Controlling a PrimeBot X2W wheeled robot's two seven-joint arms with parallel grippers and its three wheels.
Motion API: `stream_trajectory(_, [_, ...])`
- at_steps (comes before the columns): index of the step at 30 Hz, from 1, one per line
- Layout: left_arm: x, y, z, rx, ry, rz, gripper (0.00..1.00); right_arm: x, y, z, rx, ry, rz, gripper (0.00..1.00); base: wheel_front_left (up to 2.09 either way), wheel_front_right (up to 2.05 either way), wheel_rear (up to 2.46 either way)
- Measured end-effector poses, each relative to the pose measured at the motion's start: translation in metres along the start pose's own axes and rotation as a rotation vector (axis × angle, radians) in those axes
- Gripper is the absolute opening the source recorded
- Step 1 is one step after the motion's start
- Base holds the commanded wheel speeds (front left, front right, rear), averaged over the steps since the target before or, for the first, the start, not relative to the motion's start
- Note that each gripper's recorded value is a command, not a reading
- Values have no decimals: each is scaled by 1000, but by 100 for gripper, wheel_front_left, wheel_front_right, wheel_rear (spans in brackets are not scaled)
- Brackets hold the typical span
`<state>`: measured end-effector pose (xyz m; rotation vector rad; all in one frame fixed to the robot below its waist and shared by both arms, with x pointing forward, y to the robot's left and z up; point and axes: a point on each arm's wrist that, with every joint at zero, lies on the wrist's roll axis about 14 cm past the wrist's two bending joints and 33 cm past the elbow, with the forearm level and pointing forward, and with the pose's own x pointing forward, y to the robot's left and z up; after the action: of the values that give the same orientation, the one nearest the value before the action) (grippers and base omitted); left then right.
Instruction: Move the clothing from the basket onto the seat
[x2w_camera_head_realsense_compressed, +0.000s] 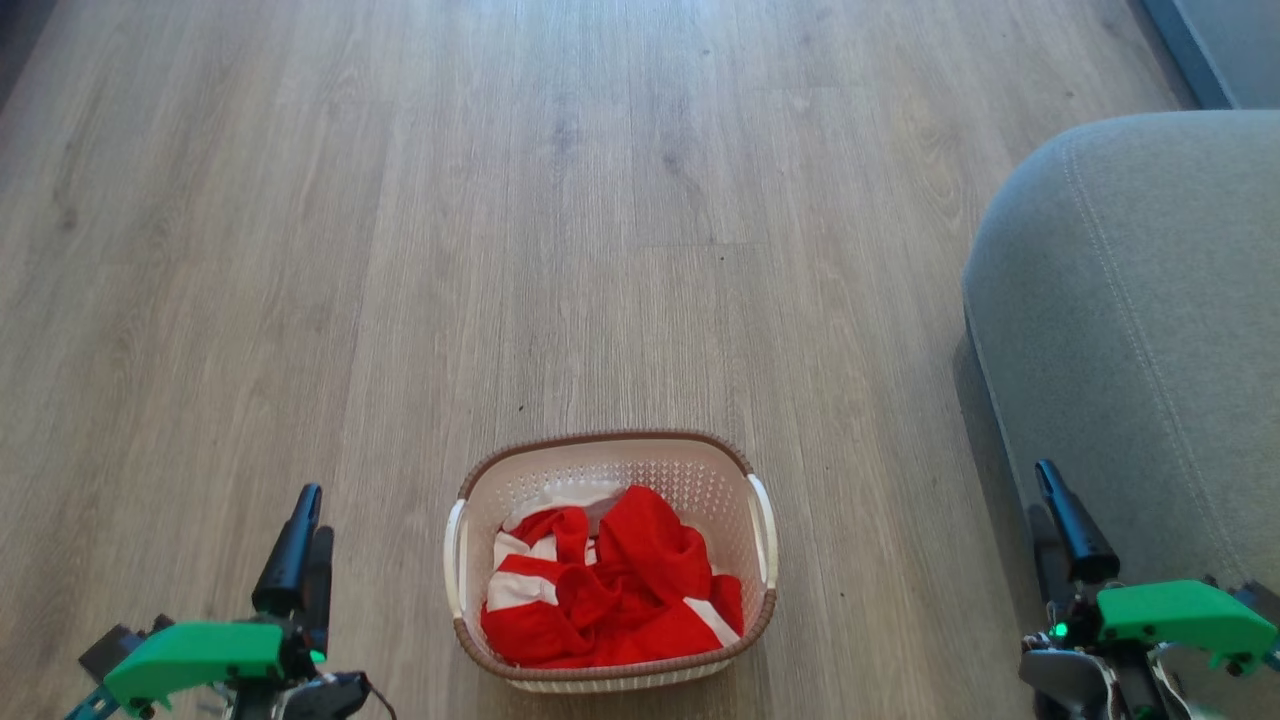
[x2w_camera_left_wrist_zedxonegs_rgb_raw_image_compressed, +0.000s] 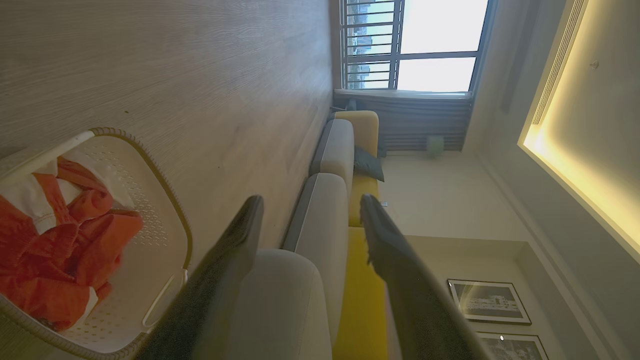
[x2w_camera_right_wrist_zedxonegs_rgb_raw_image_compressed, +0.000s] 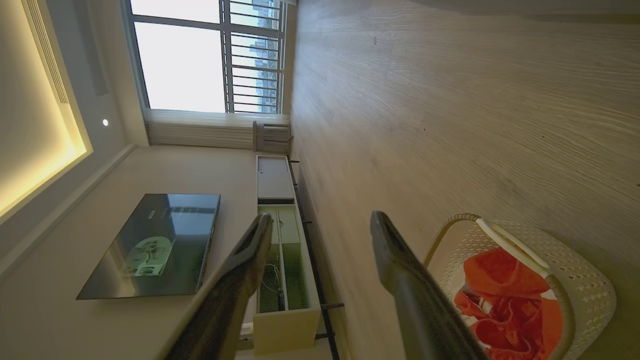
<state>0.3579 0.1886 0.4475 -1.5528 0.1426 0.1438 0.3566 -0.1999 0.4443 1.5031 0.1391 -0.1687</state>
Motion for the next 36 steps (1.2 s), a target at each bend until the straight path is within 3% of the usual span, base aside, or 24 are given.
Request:
stream_trajectory(16, [-1,1,5,231,-25,13,100,6,10,-11,-325,27,25,100,0,0,0])
stream_trajectory(36, [0,-12,1,527,-37,-16,100,8,18,-25,-604,53,67,100,0,0,0])
